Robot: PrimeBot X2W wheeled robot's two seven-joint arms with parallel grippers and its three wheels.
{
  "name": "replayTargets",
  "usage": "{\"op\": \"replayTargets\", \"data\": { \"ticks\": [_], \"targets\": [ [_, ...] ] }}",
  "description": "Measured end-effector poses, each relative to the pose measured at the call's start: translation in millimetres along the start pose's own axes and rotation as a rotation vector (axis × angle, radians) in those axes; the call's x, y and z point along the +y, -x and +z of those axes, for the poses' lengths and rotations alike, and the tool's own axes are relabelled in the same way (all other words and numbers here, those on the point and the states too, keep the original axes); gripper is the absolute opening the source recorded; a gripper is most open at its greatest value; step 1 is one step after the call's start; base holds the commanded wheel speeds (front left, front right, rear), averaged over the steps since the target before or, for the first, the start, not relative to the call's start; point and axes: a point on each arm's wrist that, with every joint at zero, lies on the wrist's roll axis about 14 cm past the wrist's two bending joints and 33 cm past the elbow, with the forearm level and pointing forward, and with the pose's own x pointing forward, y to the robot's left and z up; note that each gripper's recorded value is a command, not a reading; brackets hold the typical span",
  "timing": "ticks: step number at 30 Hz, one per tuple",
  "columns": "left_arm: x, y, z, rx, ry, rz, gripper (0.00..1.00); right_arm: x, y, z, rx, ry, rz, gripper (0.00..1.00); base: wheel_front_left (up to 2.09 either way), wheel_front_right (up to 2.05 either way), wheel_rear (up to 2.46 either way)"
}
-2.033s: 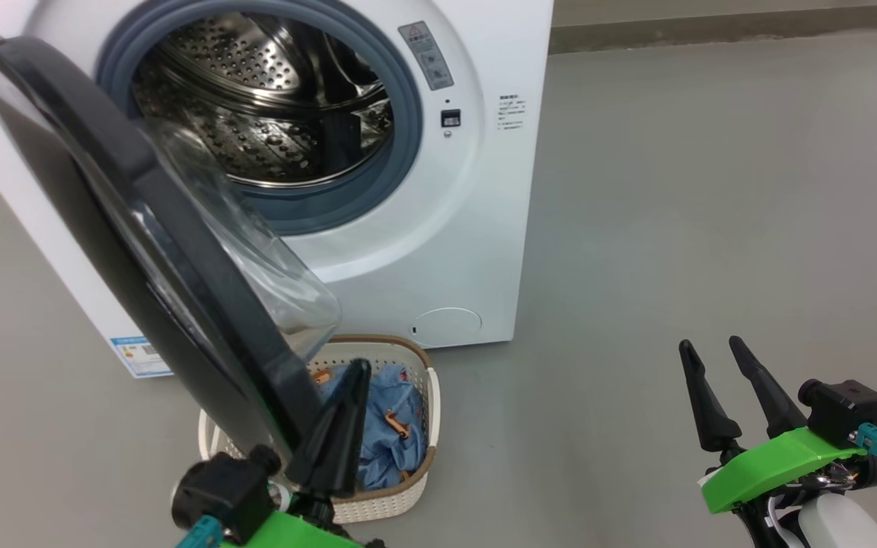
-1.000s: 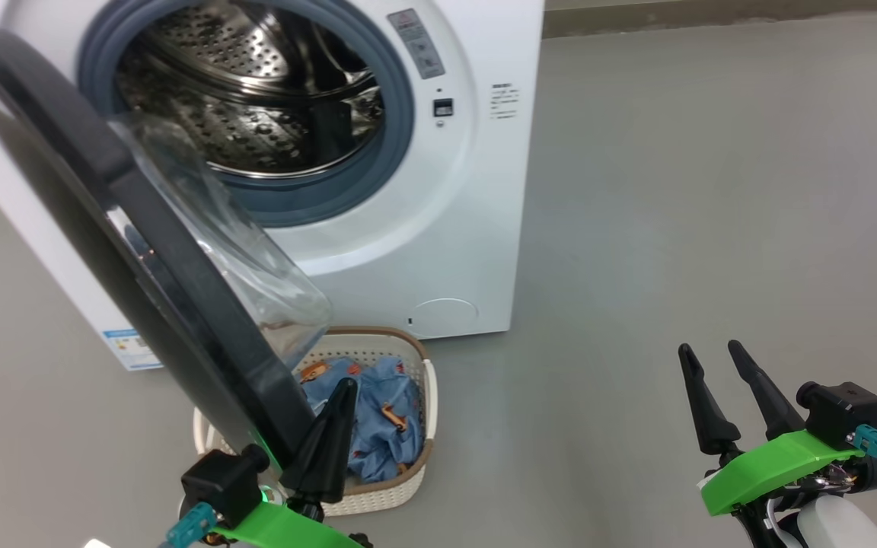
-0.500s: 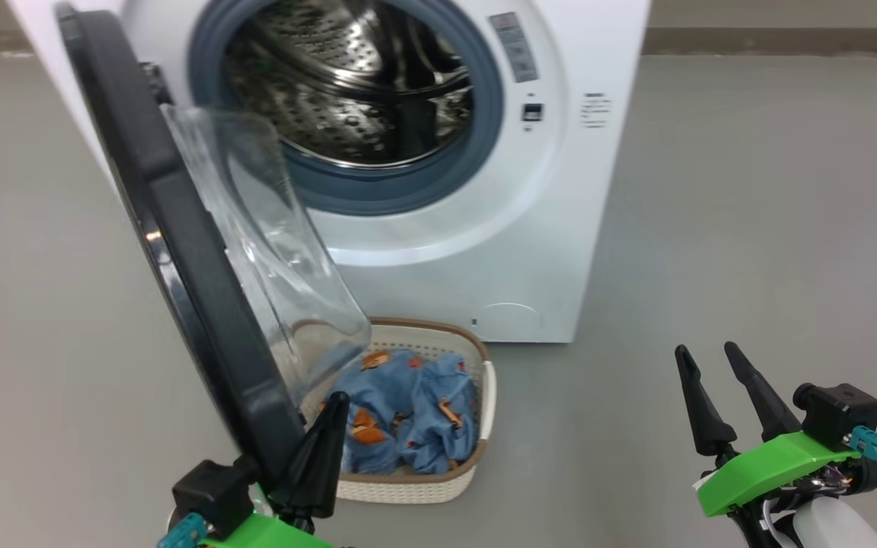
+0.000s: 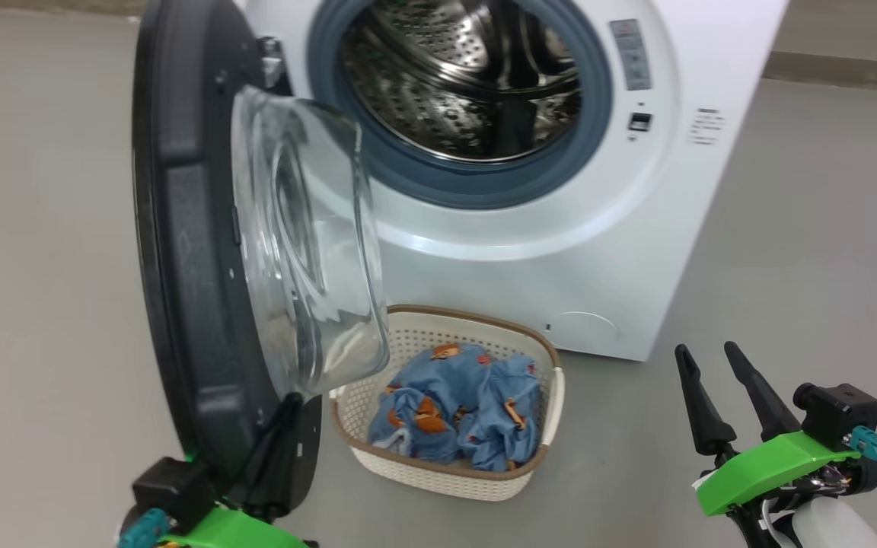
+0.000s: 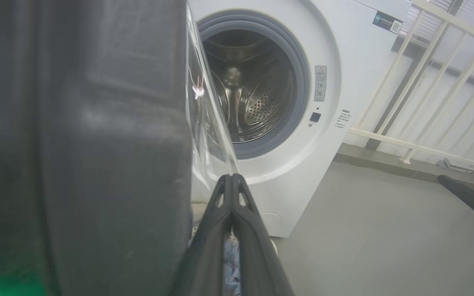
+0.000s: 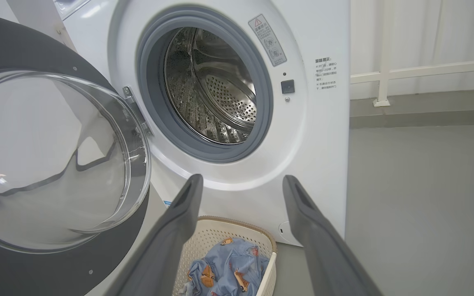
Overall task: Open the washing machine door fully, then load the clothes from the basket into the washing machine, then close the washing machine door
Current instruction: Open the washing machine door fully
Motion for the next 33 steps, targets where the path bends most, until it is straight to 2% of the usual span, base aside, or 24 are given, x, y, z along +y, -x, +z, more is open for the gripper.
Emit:
{"op": "replayTargets", "data": {
  "ticks": [14,23,33],
  "targets": [
    [85,22,22,0.026,-0.072,0.233,0.0,41,-24,-17,0.04,-0.033,0.105,1.0,0.0,0.0,0.0],
    [139,22,38,0.048,-0.104,0.368,0.0,46,-34,-29,0.063,-0.057,0.117,1.0,0.0,0.0,0.0],
    [186,15,51,0.093,-0.137,0.461,0.0,53,-49,-44,0.094,-0.08,0.14,1.0,0.0,0.0,0.0]
  ]
}}
